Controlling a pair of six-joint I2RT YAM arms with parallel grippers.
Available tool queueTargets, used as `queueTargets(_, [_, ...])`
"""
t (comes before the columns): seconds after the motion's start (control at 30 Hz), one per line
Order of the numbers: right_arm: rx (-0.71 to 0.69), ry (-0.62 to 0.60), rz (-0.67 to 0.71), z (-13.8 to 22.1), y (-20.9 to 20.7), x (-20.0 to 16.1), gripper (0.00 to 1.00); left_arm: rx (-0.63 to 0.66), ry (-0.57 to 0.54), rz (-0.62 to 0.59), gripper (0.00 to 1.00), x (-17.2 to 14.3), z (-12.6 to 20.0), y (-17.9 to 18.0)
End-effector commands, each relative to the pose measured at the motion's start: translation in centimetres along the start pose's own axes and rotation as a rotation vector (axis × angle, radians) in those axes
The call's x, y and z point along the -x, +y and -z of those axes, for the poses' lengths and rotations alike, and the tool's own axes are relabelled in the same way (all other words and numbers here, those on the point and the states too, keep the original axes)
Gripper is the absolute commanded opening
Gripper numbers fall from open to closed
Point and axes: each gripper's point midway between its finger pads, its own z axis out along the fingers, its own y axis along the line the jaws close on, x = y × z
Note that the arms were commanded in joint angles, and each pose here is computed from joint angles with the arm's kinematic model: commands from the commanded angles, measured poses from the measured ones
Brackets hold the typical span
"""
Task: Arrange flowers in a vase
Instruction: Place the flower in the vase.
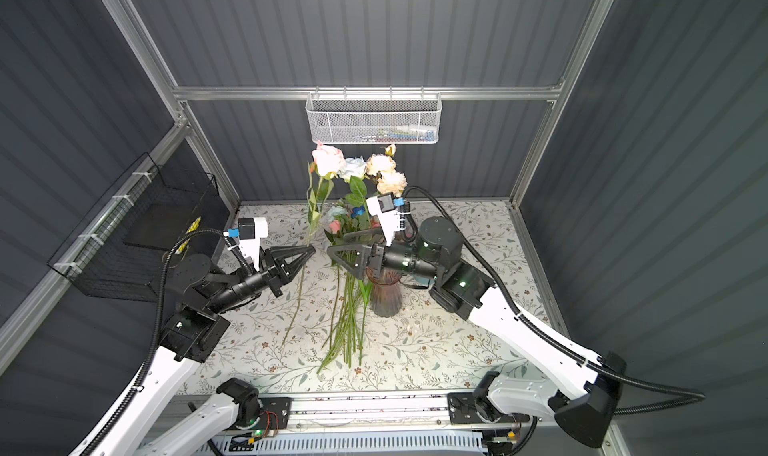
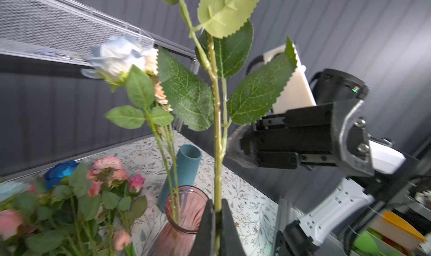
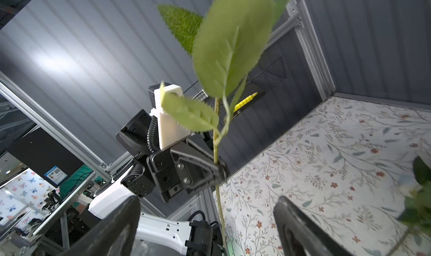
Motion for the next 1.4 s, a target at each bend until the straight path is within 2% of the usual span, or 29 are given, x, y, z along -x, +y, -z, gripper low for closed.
queueTargets(0.0, [0.083, -0.025, 0.072, -1.0, 2.3, 1.4, 0.88, -0.171, 0.039, -0.002, 0.00, -0.5, -0.1, -2.5])
queueTargets(0.13, [0.060, -0.032, 0.075, -2.0, 1.9, 1.8, 0.76, -0.254, 0.068, 0.016, 0.00, -1.1, -0.3, -3.4])
queueTargets(0.27, [0.052, -0.035, 0.062, -2.2, 1.5, 1.7, 0.50, -0.261, 0.084, 0.036, 0.00, -1.5, -0.6, -3.1])
queueTargets(0.37, [0.022, -0.049, 0.070, -1.7, 1.2, 1.7, 0.25, -0.219, 0.081, 0.051, 0.02, -1.5, -0.9, -2.3])
queueTargets(0.43, [-0.014, -0.059, 0.073, -1.1, 0.8, 1.6, 0.06, -0.181, 0.072, 0.066, 0.34, -1.5, -1.1, -1.6])
queueTargets(0.47, [-0.028, -0.063, 0.076, -0.8, 0.7, 1.6, 0.00, -0.166, 0.066, 0.073, 0.45, -1.4, -1.2, -1.3])
queueTargets(0.53, [-0.083, -0.068, 0.087, 0.2, 0.3, 1.6, 0.00, -0.117, 0.052, 0.093, 0.69, -1.2, -1.4, -0.3])
queueTargets(0.57, [-0.108, -0.067, 0.096, 0.7, 0.2, 1.6, 0.00, -0.095, 0.046, 0.098, 0.98, -1.1, -1.5, 0.1])
queueTargets(0.67, [-0.226, -0.070, 0.153, 3.2, -0.3, 1.9, 0.00, 0.014, 0.012, 0.092, 1.00, -0.3, -1.3, 1.6])
queueTargets(0.87, [-0.474, -0.120, 0.289, 10.4, 0.3, 4.3, 0.00, 0.356, -0.101, 0.042, 1.00, 1.2, 1.5, 6.0])
queueTargets(0.93, [-0.523, -0.139, 0.325, 12.1, 0.7, 5.3, 0.00, 0.429, -0.117, 0.046, 1.00, 1.0, 2.2, 7.1])
queueTargets(1.13, [-0.655, -0.216, 0.430, 15.3, 1.2, 8.7, 0.00, 0.481, -0.079, 0.078, 1.00, -0.6, 2.0, 8.7])
queueTargets(1.37, [-0.712, -0.253, 0.476, 15.7, 0.7, 11.9, 0.00, 0.489, -0.055, 0.090, 1.00, -1.2, 1.8, 9.2])
